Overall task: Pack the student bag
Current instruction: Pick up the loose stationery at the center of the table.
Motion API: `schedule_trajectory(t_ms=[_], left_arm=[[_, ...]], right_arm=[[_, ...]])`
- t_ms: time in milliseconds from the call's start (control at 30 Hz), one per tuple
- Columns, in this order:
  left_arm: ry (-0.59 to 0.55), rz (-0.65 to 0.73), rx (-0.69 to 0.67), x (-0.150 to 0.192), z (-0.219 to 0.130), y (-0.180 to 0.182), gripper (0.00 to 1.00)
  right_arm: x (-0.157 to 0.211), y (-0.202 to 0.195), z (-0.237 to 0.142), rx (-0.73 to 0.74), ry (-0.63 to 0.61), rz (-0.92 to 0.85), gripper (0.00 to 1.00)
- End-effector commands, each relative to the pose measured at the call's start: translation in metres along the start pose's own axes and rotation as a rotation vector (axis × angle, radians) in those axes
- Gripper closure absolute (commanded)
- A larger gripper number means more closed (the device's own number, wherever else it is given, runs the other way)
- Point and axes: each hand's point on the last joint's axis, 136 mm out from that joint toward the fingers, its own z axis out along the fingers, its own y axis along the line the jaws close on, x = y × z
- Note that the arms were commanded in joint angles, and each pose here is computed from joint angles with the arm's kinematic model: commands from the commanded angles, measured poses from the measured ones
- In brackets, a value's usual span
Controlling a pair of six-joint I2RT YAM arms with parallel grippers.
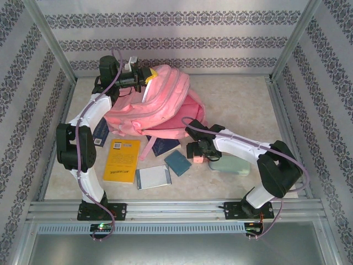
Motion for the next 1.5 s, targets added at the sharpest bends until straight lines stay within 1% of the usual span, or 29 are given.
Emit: schedule_trajectory(t_ms=[0, 100, 133, 233, 333, 467, 667, 833, 933, 1000, 1067, 1133, 1333, 1467], left_arm=[[-0.007, 0.161, 0.081, 0.009, -0.013, -0.050, 1.00], [-0.008, 0.159, 0.080, 0.009, -0.013, -0.050, 1.00], [-0.009, 0.159, 0.079, 0.009, -0.013, -0.049, 1.00], [-0.009, 0.158, 0.078, 0.009, -0.013, -0.048, 1.00], [-0.008, 0.156, 0.077, 0.009, -0.012, -0.048, 1.00], [-0.008, 0.155, 0.077, 0.009, -0.012, -0.049, 1.00], [-0.009, 0.160, 0.079, 0.009, -0.013, -0.051, 1.00], [-0.008, 0.160, 0.079, 0.010, -0.014, -0.051, 1.00], [-0.008, 0.161, 0.077, 0.011, -0.014, -0.052, 1.00], [-0.009, 0.163, 0.075, 0.011, -0.015, -0.053, 1.00], [-0.009, 0.164, 0.074, 0.012, -0.015, -0.053, 1.00], [-0.007, 0.163, 0.073, 0.013, -0.014, -0.053, 1.00], [-0.002, 0.162, 0.073, 0.016, -0.013, -0.055, 1.00], [0.003, 0.162, 0.070, 0.017, -0.011, -0.054, 1.00]], right_arm=[[-0.005, 0.008, 0.004, -0.010, -0.009, 0.009, 0.02], [-0.004, 0.011, 0.009, -0.017, -0.001, 0.011, 0.02], [-0.005, 0.012, 0.010, -0.022, -0.003, 0.012, 0.04], [-0.006, 0.012, 0.010, -0.032, -0.013, 0.018, 0.09], [-0.005, 0.013, 0.009, -0.049, -0.024, 0.030, 0.18], [-0.005, 0.008, 0.001, -0.047, -0.044, 0.039, 0.23], [-0.009, -0.005, -0.026, -0.062, -0.119, 0.056, 0.25], [-0.017, -0.010, -0.052, -0.111, -0.192, 0.076, 0.25], [-0.027, -0.016, -0.073, -0.138, -0.253, 0.092, 0.26], [-0.039, -0.017, -0.095, -0.193, -0.326, 0.097, 0.27], [-0.049, -0.014, -0.111, -0.246, -0.368, 0.102, 0.28], [-0.062, -0.006, -0.128, -0.328, -0.407, 0.113, 0.29], [-0.106, 0.019, -0.164, -0.479, -0.501, 0.129, 0.30], [-0.138, 0.039, -0.174, -0.544, -0.542, 0.136, 0.30]])
